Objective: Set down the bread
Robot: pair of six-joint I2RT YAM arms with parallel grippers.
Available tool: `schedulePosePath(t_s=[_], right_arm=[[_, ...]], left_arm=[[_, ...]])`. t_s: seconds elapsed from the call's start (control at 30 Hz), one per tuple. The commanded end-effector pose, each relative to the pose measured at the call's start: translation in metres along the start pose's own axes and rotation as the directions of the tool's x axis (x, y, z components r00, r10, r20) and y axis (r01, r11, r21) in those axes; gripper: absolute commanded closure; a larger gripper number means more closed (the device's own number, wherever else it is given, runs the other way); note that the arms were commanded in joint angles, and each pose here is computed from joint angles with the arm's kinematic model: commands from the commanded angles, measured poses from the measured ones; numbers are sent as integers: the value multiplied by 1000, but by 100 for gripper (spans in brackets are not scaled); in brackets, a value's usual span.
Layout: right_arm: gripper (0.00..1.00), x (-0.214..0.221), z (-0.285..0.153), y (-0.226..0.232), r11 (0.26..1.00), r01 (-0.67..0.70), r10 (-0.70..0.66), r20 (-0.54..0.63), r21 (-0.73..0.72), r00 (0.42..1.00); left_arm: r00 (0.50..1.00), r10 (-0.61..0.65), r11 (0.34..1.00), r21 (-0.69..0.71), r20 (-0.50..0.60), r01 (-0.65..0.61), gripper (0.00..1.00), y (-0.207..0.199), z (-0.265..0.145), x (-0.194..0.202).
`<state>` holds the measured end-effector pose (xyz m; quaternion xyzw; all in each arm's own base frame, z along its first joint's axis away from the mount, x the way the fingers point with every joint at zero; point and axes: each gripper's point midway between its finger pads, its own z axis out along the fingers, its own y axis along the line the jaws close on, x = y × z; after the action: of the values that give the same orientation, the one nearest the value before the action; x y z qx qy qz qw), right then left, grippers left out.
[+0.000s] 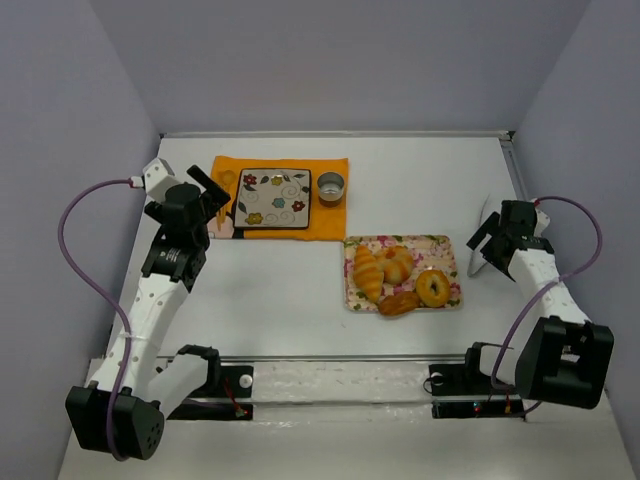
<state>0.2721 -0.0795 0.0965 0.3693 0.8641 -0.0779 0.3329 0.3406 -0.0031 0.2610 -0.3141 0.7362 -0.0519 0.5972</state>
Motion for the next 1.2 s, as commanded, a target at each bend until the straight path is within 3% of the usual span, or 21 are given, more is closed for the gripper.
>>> schedulePosePath(t_s=[0.0,0.27,0.43,0.83,0.93,0.97,1.03,1.1,1.17], right_arm=[[0,-19,11,11,999,37,-37,-3,13,999],[0,-9,49,18,994,91,-84,-99,61,992],[0,-14,73,40,995,103,-101,-127,13,987],[0,-5,124,31,996,78,-66,-231,41,971],[11,-6,124,31,996,82,-72,-224,35,972],[25,-8,122,31,996,82,-73,-216,32,974],[45,-14,118,32,996,90,-84,-193,21,978],[55,-25,107,36,997,82,-82,-155,-4,985],[59,-36,95,42,997,72,-76,-121,-40,990]], left_arm=[[999,-11,1000,17,48,11,1,-3,0,-11],[999,-11,1000,19,51,10,1,-2,1,-12],[999,-11,1000,26,46,10,1,-4,2,-10],[997,-21,999,28,69,20,1,-1,-2,-15],[998,-18,999,30,63,16,1,-2,-1,-14],[998,-18,999,31,62,16,1,-2,-1,-14],[998,-18,999,31,62,16,1,-2,-1,-14],[998,-20,999,35,64,18,1,-3,-3,-15],[998,-22,999,39,66,19,1,-3,-4,-16]])
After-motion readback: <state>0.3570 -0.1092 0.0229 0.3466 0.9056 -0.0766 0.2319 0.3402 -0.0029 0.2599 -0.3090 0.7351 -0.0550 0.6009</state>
